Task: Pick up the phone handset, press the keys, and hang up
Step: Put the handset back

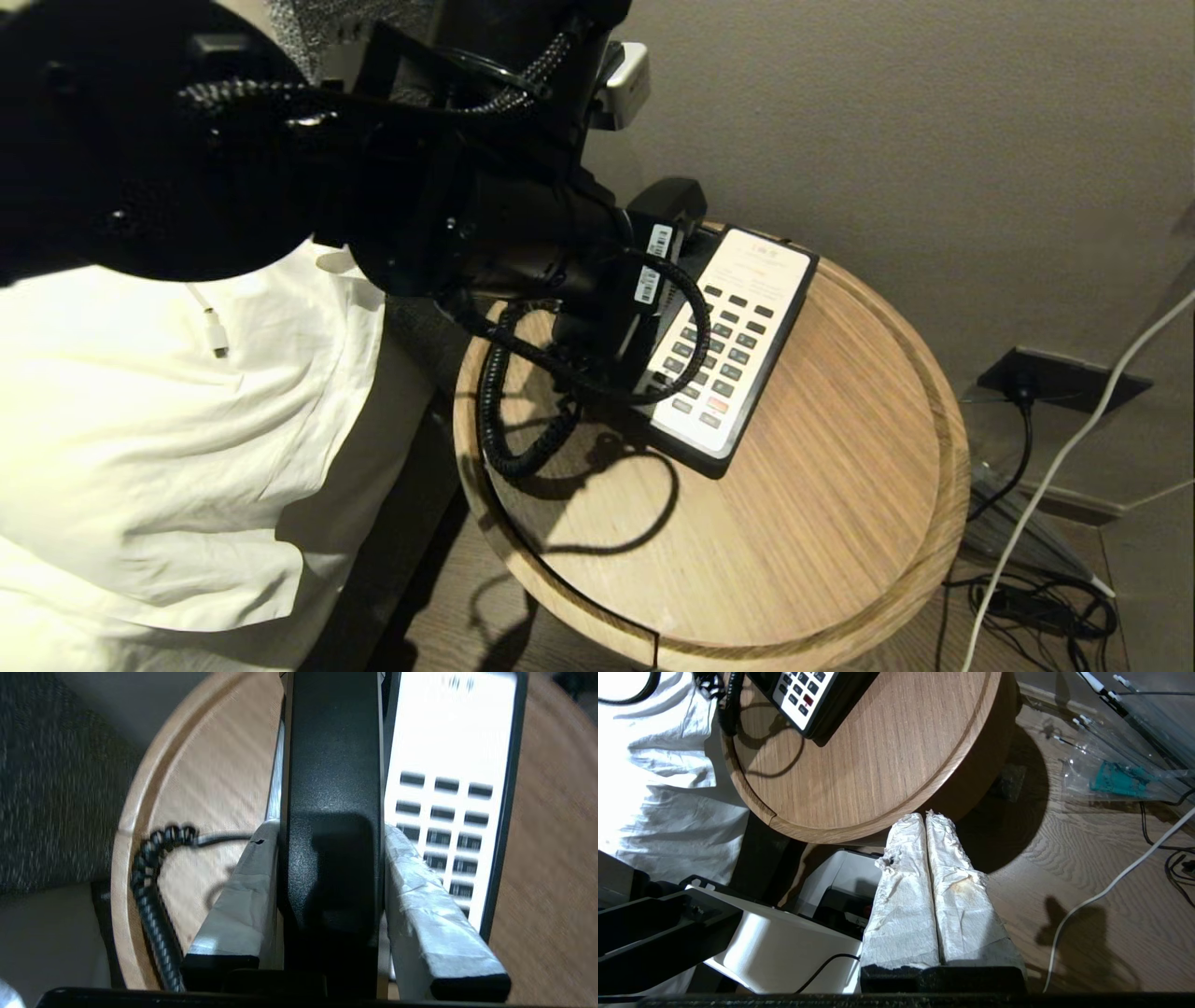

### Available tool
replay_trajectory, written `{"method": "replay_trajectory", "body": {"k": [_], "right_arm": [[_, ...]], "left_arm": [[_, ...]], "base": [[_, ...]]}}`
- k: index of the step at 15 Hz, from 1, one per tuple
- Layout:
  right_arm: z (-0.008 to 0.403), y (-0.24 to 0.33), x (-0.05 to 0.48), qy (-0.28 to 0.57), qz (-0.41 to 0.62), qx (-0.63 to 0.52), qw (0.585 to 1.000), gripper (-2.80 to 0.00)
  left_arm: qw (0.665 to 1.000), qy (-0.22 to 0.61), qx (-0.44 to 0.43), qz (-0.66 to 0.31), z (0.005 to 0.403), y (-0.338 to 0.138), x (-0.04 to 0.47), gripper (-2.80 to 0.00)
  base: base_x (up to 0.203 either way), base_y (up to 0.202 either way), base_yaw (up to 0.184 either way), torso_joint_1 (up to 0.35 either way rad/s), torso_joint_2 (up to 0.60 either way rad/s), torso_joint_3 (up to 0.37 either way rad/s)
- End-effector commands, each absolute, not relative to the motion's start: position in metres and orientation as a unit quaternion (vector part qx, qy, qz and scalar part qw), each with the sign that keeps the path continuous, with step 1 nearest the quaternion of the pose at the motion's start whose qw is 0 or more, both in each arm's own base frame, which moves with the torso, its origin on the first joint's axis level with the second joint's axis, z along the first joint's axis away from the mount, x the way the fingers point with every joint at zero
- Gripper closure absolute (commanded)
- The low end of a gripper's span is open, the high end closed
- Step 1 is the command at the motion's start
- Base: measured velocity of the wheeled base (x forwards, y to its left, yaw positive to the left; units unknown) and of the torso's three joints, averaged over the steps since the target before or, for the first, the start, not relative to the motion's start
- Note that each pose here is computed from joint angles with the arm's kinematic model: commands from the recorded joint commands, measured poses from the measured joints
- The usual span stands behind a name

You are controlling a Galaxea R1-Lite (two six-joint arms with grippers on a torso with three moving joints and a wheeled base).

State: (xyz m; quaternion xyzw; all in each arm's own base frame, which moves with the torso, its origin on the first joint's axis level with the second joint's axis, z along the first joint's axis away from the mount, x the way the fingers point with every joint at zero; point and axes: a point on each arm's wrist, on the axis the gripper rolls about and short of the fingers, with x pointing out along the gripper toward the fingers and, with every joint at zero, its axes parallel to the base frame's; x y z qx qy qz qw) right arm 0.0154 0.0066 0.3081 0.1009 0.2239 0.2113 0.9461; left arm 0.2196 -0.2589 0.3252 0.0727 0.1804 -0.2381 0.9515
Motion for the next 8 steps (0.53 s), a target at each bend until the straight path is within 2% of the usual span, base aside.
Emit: {"method": "replay_trajectory", "body": {"k": [1, 8], "right_arm": [[0.3074, 0.0068, 0.0156, 0.227, 0.210, 0.100, 0.946, 0.00], [0.3049, 0.0075, 0.0161, 0.232, 0.209, 0.108, 0.944, 0.00]], "left_arm": [[0.953, 0.175, 0.073, -0.235, 0.3222, -0.2622, 0.2251, 0.00], [0.954, 0.168, 0.071, -0.237, 0.3205, -0.2698, 0.2308, 0.00]], "base": [[0.000, 0.000, 0.000, 0.000, 0.00, 0.000], [0.000, 0.000, 0.000, 0.000, 0.00, 0.000]]}}
